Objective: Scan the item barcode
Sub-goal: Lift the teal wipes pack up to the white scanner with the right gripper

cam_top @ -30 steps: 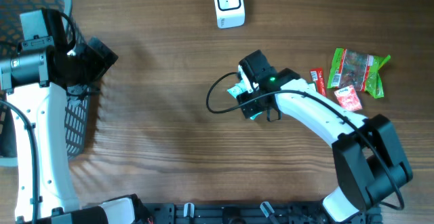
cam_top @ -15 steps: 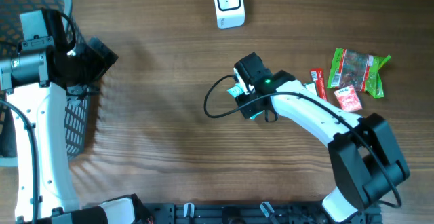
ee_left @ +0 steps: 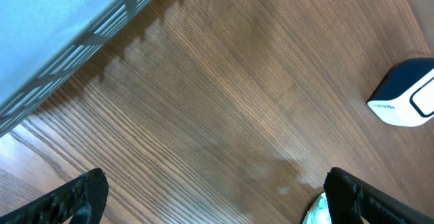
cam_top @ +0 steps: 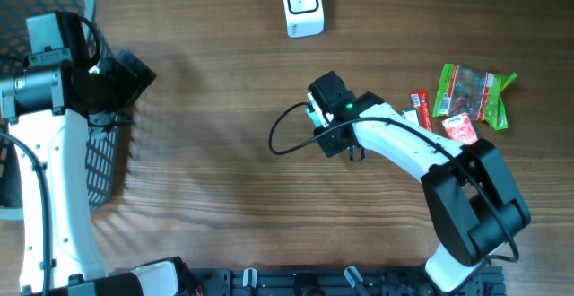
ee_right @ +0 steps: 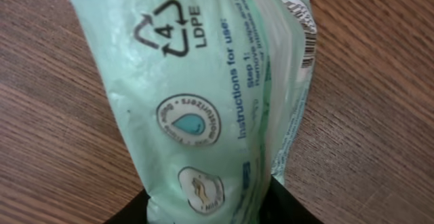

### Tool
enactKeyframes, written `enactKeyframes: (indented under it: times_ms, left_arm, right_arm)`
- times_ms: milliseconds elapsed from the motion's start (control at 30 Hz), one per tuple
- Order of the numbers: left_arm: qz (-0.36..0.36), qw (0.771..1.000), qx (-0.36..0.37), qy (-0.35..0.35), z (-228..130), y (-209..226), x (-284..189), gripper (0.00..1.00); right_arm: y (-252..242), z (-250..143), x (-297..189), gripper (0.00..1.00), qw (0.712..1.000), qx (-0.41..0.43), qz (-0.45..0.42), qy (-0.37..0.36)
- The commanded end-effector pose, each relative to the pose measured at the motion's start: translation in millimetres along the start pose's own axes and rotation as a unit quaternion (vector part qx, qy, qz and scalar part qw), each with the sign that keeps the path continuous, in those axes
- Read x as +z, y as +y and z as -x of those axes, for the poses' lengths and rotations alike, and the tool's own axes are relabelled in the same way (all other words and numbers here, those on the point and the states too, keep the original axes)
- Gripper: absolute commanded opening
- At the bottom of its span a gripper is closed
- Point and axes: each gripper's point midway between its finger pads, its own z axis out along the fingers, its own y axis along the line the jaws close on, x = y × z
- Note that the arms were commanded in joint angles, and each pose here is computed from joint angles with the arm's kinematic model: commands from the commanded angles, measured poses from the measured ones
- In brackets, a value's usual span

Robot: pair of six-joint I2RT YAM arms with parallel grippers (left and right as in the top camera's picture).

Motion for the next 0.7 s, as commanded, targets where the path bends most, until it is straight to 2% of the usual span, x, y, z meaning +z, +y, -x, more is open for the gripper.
enactKeyframes:
  times_ms: [0,100,200,300,400,567,667]
  left_arm:
    - [0.008,1.000,-0.005,-0.003,3,5,2,1.00]
    - [0.008,1.000,-0.005,-0.004,3,4,2,1.00]
    - [0.008,1.000,-0.005,-0.003,3,5,2,1.00]
    - [0.008,1.000,-0.005,-0.004,3,4,2,1.00]
    - [0.008,1.000,-0.005,-0.003,3,5,2,1.00]
    - [0.008,1.000,-0.005,-0.004,3,4,2,1.00]
    - [0.008,1.000,-0.005,-0.004,3,4,2,1.00]
  right_arm:
    - [14,-6,0,0.15,0.999,0.014,0.038,0.013]
    - [14,7,-26,0.12,0.999,0.014,0.045,-0.014]
    - [25,22,-71,0.04,0.994,0.013,0.087,-0.066]
    - [38,34,-119,0.04,0.982,0.026,0.138,-0.124]
    - [38,43,-168,0.04,0.973,0.043,0.153,-0.169]
    - [32,64,-251,0.04,0.964,0.044,0.184,-0.187]
    - [18,93,-311,0.04,0.948,0.059,0.218,-0.224]
